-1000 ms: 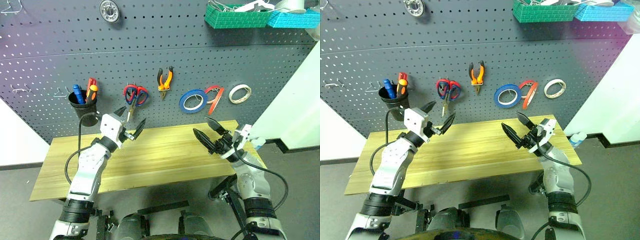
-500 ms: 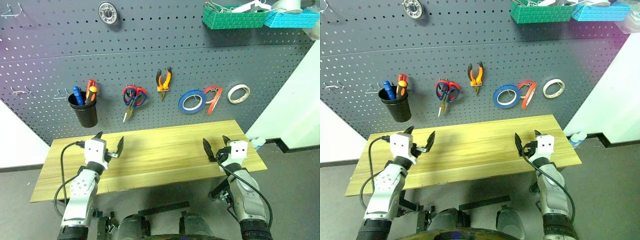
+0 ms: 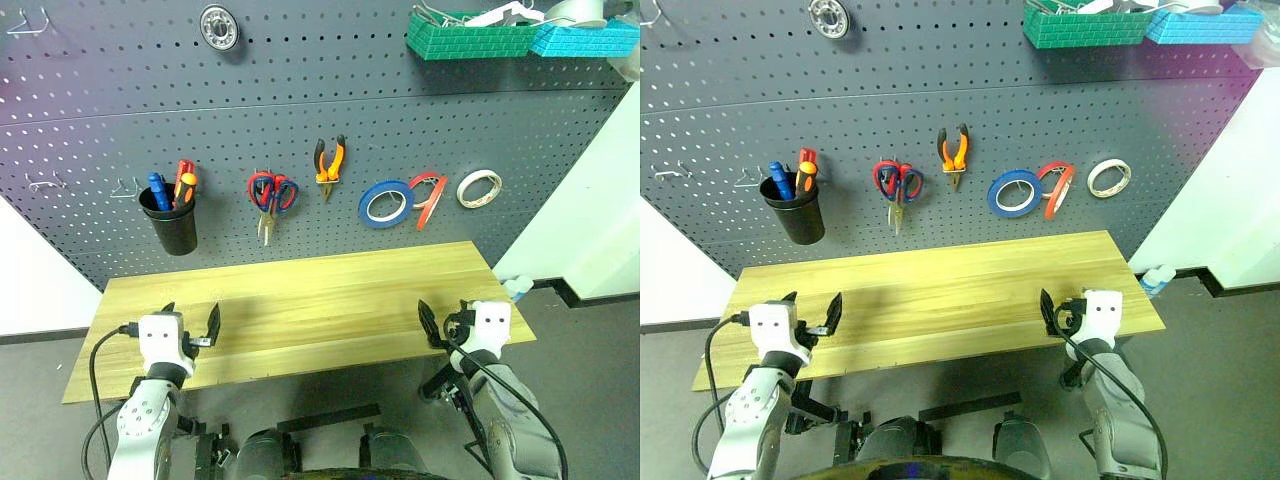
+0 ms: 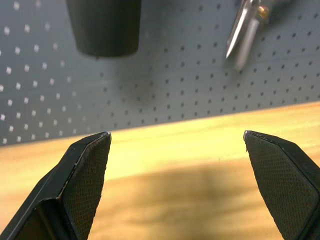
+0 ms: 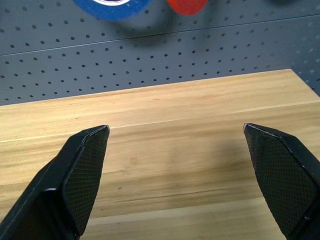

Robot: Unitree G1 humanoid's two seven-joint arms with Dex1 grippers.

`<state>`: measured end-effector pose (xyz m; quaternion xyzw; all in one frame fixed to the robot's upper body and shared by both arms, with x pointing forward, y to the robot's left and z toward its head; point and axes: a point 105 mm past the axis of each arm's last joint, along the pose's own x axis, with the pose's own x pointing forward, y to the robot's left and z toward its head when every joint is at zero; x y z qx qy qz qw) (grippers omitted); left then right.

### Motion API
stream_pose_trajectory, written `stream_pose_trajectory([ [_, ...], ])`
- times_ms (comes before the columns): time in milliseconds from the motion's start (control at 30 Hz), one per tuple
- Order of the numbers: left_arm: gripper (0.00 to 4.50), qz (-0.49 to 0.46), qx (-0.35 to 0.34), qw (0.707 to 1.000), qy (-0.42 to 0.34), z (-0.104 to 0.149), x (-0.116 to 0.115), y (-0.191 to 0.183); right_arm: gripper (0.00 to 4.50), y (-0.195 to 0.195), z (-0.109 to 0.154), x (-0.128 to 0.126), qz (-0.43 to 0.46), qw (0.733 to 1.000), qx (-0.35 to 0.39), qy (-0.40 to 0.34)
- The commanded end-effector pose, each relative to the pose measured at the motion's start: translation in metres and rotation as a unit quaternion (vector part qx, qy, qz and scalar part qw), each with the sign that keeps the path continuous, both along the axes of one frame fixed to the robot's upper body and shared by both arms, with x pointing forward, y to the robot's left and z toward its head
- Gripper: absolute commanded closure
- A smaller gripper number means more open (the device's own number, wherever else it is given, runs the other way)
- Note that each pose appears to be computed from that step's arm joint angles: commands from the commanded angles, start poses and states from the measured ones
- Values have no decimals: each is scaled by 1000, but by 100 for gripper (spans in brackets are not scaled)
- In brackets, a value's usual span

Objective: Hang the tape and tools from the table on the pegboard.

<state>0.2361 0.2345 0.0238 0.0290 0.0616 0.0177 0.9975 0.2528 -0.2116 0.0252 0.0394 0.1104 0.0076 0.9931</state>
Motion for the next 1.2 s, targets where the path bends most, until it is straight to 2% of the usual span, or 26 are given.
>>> stream_pose_trajectory([
  [33,5,-9,-7,1000,-20,14,-1,-5,0,-1,22,3,1,998,-44,-48],
  [100,5,-19,-11,1000,-9,10,-1,-10,0,6,25,5,15,996,-70,-60],
  [433,5,-110,-31,993,32,-9,2,-49,0,44,23,9,90,993,-33,-69],
  [1200,5,-124,-17,992,26,-4,0,-54,0,51,23,4,108,992,-25,-67],
])
